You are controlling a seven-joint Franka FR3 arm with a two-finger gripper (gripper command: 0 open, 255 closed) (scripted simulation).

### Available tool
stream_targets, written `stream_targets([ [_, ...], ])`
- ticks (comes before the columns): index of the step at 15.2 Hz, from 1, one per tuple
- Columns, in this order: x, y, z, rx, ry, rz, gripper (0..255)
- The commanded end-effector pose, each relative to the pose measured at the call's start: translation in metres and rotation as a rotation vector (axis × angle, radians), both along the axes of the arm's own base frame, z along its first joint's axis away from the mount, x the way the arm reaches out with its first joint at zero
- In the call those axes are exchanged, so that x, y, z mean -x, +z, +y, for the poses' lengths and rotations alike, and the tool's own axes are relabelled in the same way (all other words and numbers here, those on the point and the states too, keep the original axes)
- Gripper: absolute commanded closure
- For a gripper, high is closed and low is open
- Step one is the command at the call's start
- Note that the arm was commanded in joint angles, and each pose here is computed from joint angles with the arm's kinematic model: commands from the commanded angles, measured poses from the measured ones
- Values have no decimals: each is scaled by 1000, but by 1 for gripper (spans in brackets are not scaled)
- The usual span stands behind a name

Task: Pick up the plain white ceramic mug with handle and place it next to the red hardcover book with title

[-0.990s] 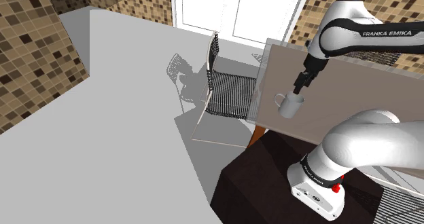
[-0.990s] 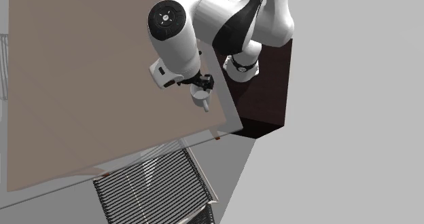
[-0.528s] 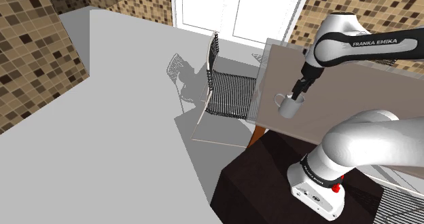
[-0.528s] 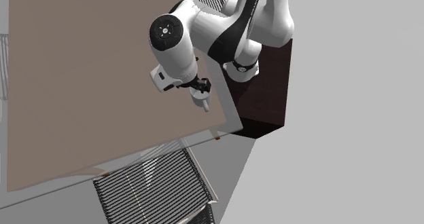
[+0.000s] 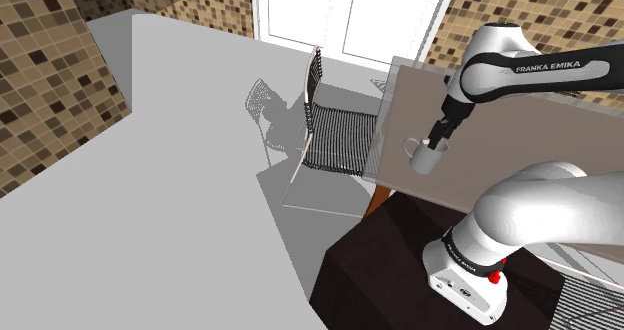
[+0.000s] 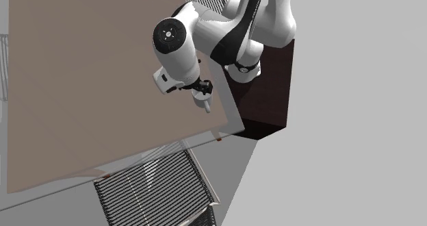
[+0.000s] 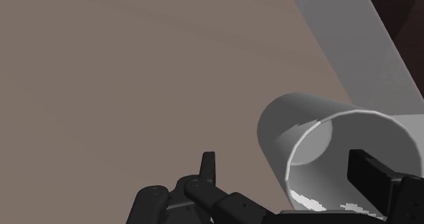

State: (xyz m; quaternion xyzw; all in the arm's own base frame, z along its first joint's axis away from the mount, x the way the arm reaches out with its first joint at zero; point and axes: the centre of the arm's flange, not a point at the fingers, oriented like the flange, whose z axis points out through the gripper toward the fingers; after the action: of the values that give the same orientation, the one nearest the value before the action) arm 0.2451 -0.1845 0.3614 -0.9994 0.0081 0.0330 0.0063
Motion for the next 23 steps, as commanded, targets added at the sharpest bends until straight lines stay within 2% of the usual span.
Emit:
stream_targets([
  [1,0,0,0,0,0,0,0],
  [2,0,0,0,0,0,0,255],
  [11,0,0,0,0,0,0,255],
  [23,0,63,0,0,0,0,255],
])
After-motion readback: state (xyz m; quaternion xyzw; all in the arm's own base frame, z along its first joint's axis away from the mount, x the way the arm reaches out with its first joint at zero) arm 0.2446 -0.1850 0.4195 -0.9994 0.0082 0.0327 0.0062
